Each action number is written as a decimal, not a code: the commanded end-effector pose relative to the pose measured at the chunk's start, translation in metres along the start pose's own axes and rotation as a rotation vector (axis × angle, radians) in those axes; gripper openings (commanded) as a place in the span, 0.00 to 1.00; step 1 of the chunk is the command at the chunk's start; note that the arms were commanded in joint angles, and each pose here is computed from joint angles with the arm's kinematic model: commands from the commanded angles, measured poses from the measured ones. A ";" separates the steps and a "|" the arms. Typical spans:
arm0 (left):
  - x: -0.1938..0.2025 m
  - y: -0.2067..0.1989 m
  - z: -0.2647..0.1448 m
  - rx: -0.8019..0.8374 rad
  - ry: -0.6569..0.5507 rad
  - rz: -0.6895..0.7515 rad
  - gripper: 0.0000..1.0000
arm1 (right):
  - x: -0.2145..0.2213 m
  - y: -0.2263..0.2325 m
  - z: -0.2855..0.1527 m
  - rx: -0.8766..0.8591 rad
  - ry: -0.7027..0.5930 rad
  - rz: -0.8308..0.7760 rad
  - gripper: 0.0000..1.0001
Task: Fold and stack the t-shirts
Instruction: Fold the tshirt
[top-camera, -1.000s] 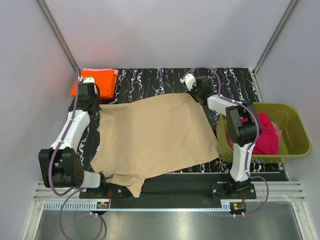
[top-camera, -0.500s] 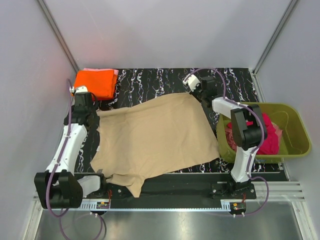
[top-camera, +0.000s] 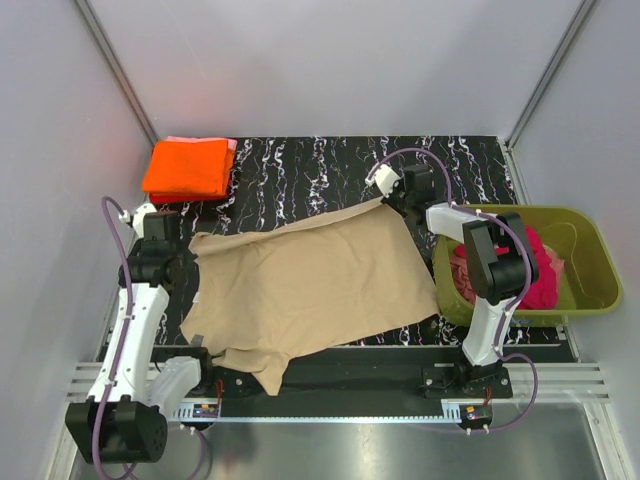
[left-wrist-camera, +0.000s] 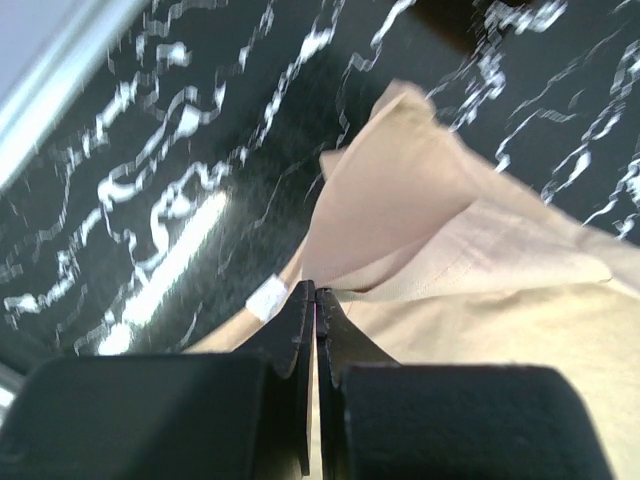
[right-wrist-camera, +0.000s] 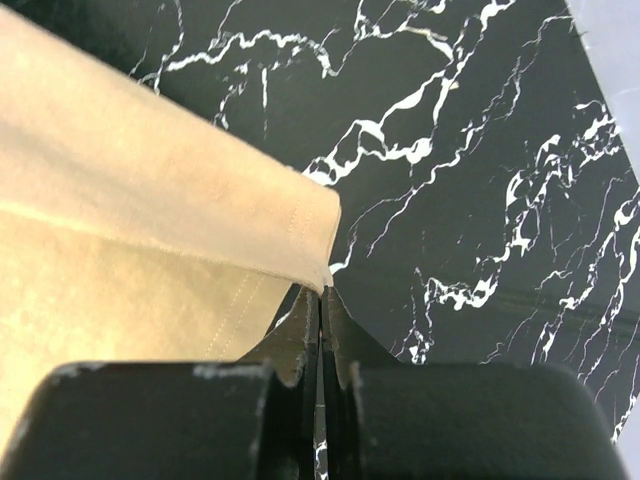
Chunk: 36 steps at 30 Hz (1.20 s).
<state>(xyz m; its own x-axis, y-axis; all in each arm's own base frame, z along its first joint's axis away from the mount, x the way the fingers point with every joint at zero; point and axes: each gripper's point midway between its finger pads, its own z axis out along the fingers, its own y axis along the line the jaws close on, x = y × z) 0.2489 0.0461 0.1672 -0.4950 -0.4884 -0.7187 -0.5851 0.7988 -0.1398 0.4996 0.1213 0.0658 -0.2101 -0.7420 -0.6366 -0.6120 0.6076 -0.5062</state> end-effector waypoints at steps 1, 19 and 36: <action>0.023 0.005 0.004 -0.030 0.076 -0.072 0.00 | -0.015 -0.018 -0.015 0.049 -0.038 -0.045 0.00; 0.043 0.032 0.010 -0.183 0.083 -0.158 0.00 | 0.004 0.012 -0.026 -0.076 -0.008 -0.134 0.00; 0.068 0.028 0.001 -0.165 0.154 -0.260 0.00 | 0.003 0.014 -0.052 -0.078 -0.020 -0.139 0.00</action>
<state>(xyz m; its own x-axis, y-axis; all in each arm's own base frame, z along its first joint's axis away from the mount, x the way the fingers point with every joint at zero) 0.2024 0.0409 0.1150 -0.4294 -0.6942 -0.5777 -0.7796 0.6078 -0.1509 0.4575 0.1142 0.0729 -0.1367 -0.8094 -0.5711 -0.6899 0.4914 -0.5315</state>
